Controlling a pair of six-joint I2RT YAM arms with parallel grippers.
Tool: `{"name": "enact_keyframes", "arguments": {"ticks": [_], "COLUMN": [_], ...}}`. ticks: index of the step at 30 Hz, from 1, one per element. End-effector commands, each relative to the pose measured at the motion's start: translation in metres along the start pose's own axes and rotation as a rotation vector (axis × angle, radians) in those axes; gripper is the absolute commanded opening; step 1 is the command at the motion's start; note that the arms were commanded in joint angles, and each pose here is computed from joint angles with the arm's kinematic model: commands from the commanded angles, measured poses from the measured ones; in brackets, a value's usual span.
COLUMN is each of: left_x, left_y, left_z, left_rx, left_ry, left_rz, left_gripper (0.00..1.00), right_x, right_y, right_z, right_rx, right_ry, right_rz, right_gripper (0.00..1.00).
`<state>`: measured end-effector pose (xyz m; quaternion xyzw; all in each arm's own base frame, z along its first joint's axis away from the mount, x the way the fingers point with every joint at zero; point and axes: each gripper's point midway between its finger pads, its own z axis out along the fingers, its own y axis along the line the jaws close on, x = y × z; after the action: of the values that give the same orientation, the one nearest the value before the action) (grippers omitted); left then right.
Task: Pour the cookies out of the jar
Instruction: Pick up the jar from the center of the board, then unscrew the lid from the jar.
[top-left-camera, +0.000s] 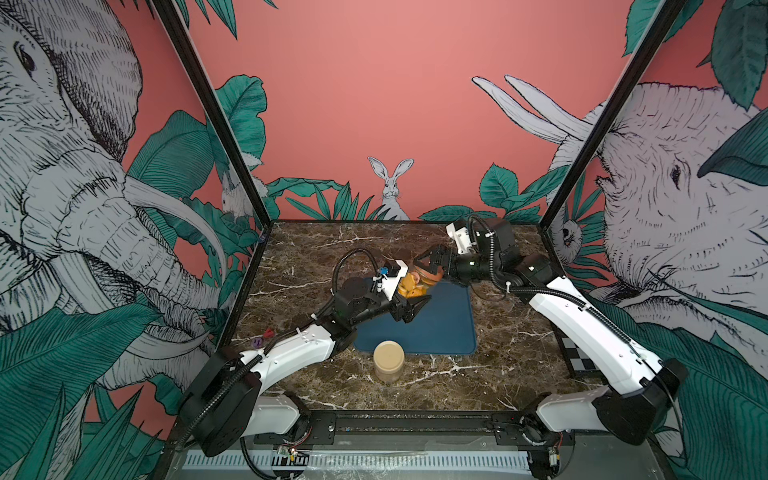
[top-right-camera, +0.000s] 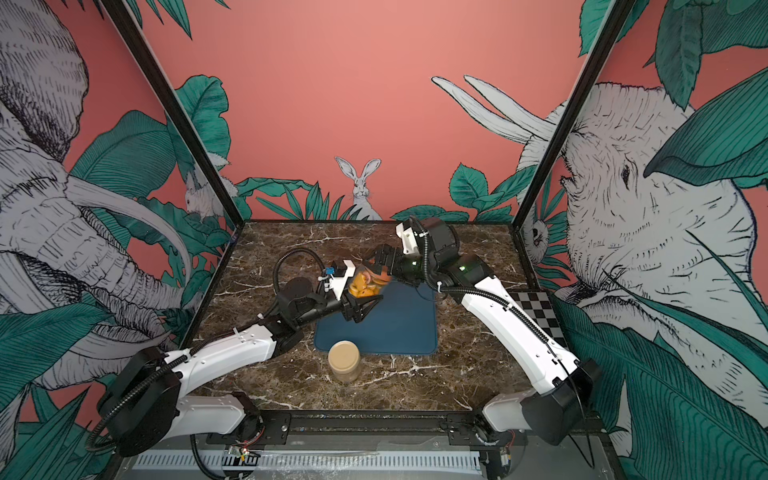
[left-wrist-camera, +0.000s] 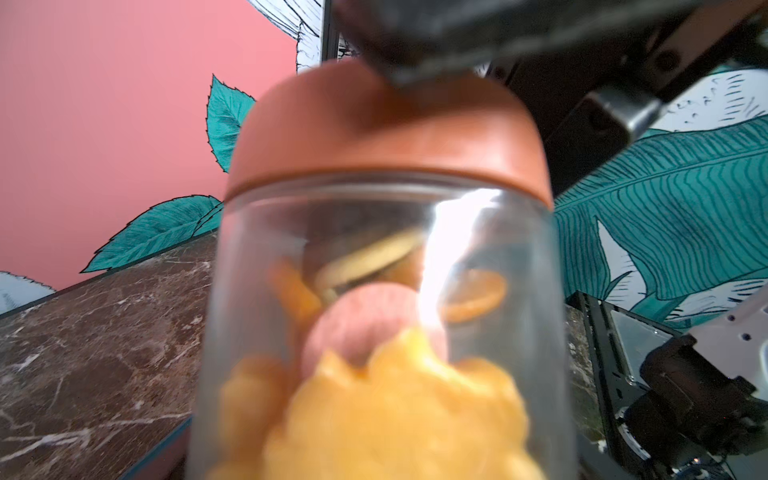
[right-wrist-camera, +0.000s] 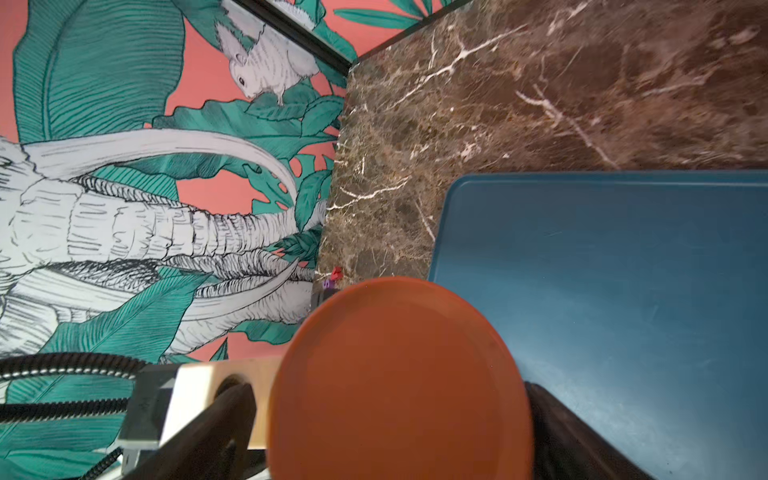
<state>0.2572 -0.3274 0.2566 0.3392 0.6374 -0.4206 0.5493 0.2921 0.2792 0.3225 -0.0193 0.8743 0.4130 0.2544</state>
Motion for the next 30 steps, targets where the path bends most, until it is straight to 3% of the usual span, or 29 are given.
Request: {"name": "enact_keyframes", "arguments": {"ticks": [1, 8, 12, 26, 30], "left_x": [-0.042, -0.041, -0.045, -0.051, -0.052], "left_y": [-0.006, 0.003, 0.005, 0.004, 0.004], "left_z": [-0.012, -0.016, -0.019, -0.019, -0.018], "left_rx": [-0.008, -0.074, -0.095, -0.09, -0.088], "left_ry": [-0.167, -0.194, -0.208, -0.223, -0.222], "left_rz": [0.064, 0.047, 0.051, 0.062, 0.059], "left_gripper": [0.0, 0.0, 0.0, 0.0, 0.0], "right_x": [-0.016, -0.016, -0.017, -0.012, -0.012], "right_y": [-0.004, 0.005, -0.007, -0.008, -0.007], "right_z": [-0.011, 0.008, 0.014, 0.044, 0.049], "right_rx": [0.085, 0.172, 0.22, 0.195, 0.178], "right_ry": [-0.104, -0.136, -0.178, -0.145, -0.143], "right_rz": [0.01, 0.008, 0.091, 0.185, 0.188], "right_gripper": [0.99, 0.97, 0.92, 0.95, 0.91]}}
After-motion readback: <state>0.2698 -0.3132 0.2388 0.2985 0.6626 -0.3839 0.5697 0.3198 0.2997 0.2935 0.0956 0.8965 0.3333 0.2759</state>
